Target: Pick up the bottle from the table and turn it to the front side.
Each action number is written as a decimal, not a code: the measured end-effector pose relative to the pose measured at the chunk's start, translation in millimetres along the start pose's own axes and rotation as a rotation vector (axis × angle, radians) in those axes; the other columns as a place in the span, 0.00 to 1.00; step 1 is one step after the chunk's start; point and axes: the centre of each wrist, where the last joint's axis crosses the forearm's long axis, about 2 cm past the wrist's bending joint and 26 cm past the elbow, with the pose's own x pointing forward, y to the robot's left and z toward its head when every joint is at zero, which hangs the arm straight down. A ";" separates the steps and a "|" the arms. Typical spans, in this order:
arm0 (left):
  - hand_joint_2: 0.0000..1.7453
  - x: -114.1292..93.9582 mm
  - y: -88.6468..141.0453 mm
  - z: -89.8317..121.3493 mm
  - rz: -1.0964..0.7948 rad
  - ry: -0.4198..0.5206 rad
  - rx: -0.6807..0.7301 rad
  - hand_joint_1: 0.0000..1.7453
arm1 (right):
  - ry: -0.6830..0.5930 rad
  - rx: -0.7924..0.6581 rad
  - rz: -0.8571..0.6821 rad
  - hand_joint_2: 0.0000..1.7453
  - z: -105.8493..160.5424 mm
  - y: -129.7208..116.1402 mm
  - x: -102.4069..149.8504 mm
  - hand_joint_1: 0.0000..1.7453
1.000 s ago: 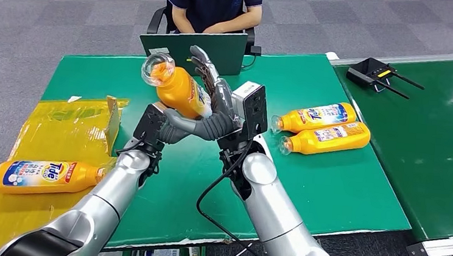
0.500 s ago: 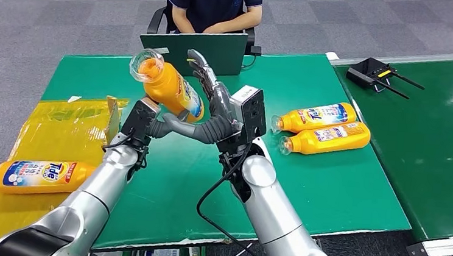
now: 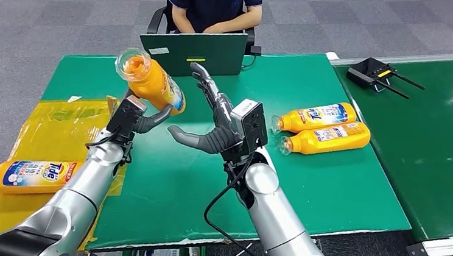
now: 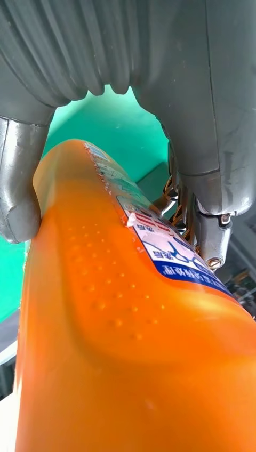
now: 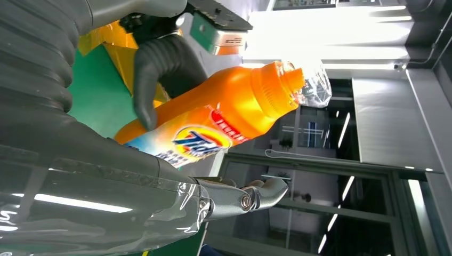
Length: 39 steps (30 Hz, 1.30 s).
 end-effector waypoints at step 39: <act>1.00 2.0 79.3 8.2 -0.451 0.009 0.051 1.00 | 0.059 -0.011 0.032 1.00 28.5 -20.1 -14.9 0.00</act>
